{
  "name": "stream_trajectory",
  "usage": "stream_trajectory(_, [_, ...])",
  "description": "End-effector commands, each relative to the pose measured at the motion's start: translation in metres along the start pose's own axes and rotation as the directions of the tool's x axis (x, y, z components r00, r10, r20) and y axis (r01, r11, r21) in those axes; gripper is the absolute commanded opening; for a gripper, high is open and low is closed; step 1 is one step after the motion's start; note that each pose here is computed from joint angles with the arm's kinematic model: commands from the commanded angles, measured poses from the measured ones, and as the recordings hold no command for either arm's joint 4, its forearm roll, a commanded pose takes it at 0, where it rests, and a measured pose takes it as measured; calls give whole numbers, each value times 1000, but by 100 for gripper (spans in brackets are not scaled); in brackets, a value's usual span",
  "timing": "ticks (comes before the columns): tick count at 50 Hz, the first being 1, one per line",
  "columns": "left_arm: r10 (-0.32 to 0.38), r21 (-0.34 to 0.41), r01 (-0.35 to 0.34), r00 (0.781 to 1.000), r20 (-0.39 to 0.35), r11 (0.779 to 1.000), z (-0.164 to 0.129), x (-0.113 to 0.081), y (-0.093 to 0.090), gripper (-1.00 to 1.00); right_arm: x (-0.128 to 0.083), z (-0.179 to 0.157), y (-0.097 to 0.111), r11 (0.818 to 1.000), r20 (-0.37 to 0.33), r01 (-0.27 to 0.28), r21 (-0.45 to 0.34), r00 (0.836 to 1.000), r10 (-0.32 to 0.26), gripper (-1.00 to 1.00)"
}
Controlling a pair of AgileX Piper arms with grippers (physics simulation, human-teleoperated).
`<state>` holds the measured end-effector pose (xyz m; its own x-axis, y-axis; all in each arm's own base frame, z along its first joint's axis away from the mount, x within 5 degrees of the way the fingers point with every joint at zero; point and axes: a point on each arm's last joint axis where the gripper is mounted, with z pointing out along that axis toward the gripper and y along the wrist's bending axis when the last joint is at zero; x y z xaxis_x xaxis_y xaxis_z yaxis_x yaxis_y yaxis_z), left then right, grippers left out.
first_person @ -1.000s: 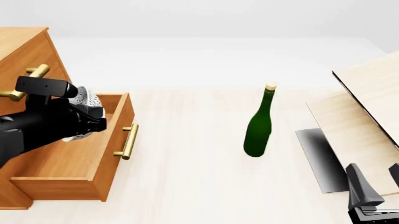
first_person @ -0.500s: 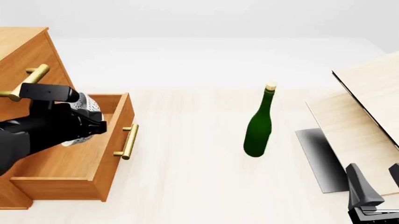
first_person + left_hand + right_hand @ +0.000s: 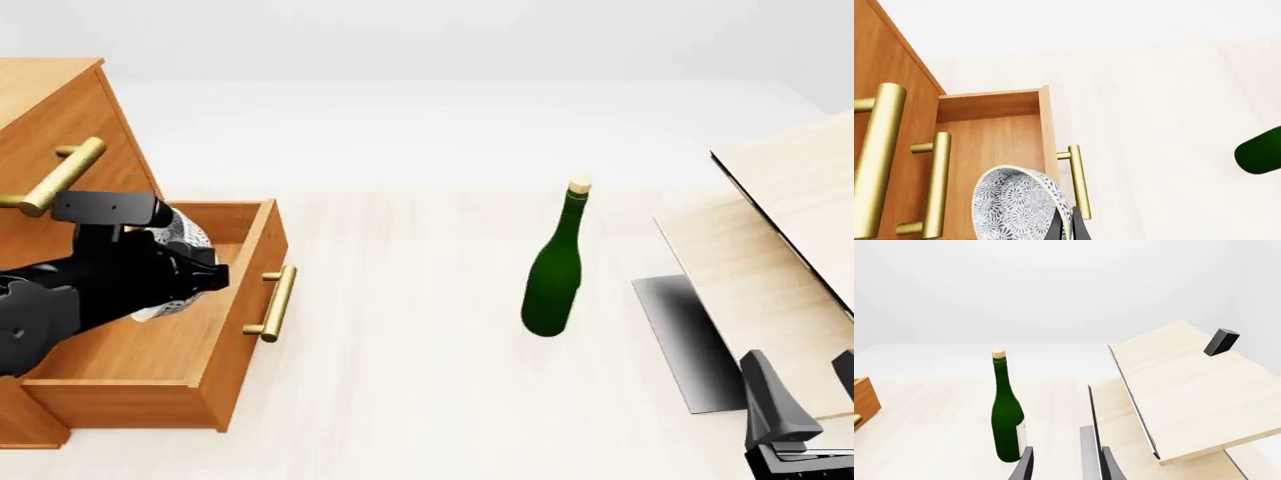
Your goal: Put the bowl in the bottom drawer of the cabinet.
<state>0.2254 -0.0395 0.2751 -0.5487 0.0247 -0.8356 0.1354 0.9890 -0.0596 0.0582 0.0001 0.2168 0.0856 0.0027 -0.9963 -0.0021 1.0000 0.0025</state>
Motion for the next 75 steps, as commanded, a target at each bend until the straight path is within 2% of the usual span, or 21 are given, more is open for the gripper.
stream_trajectory(1, [0,-27,0,1000,3,1000,6,2,7,-100,0,0,0,1000,0,0,0,1000,0,100])
stream_trajectory(27, [-41,-50,39,999,-26,998,22,14,14,-100,0,0,0,1000,0,0,0,1000,0,100])
stream_trajectory(48, [-49,-92,46,998,-29,995,34,19,28,-100,0,0,0,1000,0,0,0,1000,0,100])
stream_trajectory(66, [-30,-91,26,998,-46,996,43,16,28,-100,0,0,0,1000,0,0,0,1000,0,100])
stream_trajectory(75, [-19,-118,11,998,-67,993,46,22,37,-100,0,0,0,1000,0,0,0,1000,0,100])
